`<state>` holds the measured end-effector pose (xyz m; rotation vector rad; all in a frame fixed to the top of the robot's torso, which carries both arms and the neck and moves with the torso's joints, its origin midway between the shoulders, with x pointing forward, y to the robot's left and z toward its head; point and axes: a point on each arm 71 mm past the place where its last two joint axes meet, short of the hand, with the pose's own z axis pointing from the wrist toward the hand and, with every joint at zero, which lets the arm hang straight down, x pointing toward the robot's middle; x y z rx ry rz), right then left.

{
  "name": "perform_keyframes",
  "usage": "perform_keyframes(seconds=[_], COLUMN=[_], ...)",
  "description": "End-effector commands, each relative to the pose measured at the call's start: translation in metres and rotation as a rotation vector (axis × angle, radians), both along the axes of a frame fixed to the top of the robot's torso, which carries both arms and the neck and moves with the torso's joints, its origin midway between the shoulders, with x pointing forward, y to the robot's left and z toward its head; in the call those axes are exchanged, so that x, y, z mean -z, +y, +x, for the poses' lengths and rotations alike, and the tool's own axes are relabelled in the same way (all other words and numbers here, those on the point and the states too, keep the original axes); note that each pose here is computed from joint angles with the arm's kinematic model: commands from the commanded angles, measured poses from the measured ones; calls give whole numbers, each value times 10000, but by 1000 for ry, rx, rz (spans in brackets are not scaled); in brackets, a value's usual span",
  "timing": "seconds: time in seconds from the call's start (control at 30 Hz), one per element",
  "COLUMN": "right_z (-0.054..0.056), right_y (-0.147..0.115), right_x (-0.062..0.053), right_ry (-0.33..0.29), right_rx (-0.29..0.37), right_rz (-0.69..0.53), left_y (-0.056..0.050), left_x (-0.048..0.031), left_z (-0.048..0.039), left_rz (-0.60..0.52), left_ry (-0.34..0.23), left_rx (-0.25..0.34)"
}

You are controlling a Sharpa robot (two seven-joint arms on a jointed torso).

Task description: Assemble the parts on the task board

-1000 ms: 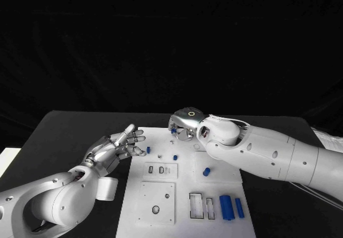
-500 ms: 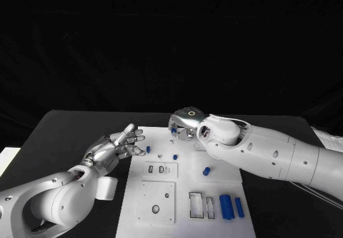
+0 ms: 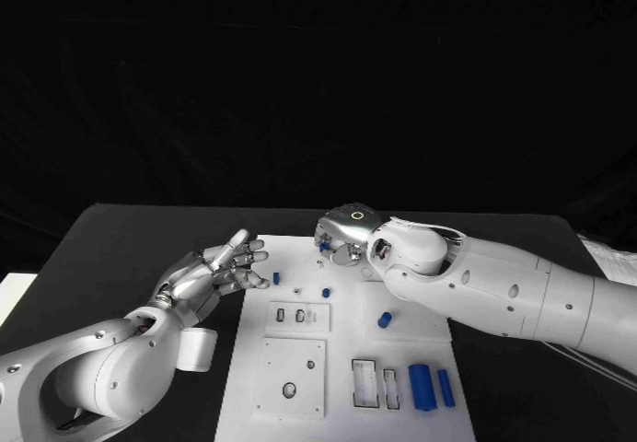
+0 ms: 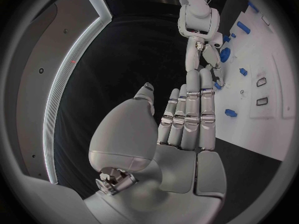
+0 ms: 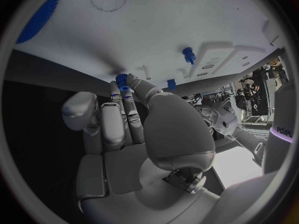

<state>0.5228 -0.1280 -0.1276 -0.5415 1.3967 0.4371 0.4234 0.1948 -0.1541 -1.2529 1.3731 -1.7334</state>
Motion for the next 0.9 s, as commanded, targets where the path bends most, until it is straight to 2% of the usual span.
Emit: perform_keyframes(seconds=[0.03,0.53,0.73,0.9], right_z=[-13,2,-98,-227], right_y=[7,-19,-115,-330], right_x=[22,2,-70,-214], right_ry=[-3,-28,-54,-69], right_rx=[-3,13,3,17], right_rz=[-15,11,54,128], left_y=[-18,-13,2,27], left_x=[-15,-13,-10,-10], left_z=[-5,-7,-1,1], left_rz=[-14,-12,-10,-8], left_ry=[-6,-2,-1,-1], left_rx=[21,21,18,13])
